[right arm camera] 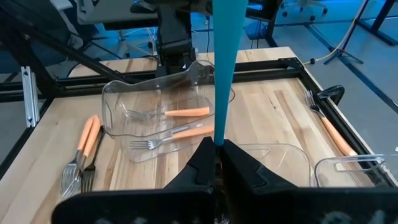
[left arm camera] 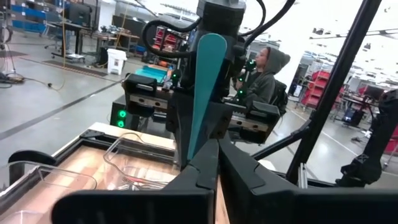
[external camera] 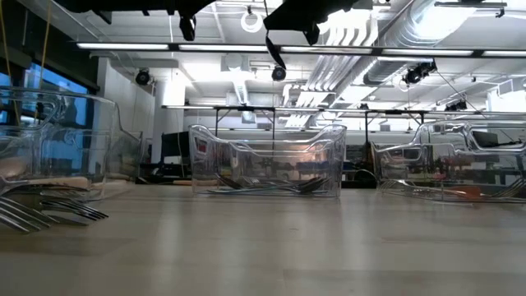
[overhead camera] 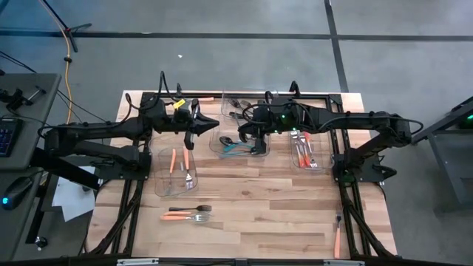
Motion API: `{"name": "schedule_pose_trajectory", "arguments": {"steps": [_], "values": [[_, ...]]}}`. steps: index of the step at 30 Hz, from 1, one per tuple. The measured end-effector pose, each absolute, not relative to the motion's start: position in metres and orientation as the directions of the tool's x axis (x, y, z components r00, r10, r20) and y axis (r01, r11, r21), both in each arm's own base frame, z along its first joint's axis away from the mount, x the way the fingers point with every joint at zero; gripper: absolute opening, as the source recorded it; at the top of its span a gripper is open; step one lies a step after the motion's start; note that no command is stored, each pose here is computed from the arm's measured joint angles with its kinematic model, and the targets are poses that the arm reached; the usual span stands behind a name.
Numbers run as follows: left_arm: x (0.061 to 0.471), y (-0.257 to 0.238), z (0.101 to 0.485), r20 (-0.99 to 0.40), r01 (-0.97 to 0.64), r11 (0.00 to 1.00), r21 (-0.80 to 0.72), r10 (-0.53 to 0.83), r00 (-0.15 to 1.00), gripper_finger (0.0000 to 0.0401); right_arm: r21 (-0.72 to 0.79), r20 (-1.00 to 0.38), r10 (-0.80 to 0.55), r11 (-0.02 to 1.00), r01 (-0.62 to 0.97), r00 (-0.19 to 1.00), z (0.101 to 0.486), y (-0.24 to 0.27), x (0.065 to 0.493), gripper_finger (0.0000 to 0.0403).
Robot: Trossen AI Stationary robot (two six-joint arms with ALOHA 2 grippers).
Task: Sort silverware by color (type)
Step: Put the blue spoon into the middle transparent bin
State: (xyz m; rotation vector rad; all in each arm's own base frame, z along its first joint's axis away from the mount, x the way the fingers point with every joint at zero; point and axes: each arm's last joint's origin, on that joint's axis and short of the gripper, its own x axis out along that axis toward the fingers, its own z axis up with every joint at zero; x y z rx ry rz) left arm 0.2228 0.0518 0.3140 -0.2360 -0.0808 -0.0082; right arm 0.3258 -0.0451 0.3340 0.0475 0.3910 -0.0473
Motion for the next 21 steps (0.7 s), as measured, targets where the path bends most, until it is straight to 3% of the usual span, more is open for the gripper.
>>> {"name": "schedule_pose_trajectory", "arguments": {"steps": [15,21], "values": [[0.223,0.052,0.315,0.095,0.029,0.948,-0.317,0.001,0.996,0.0,0.089,-0.38,-0.089,0.987,0.133,0.92,0.333,-0.05,0.327,0.0],[0.22,0.051,0.329,0.231,0.085,0.954,-0.287,-0.017,0.973,0.0,0.13,-0.551,-0.118,0.966,0.225,0.826,0.321,-0.074,0.347,0.0]]}}
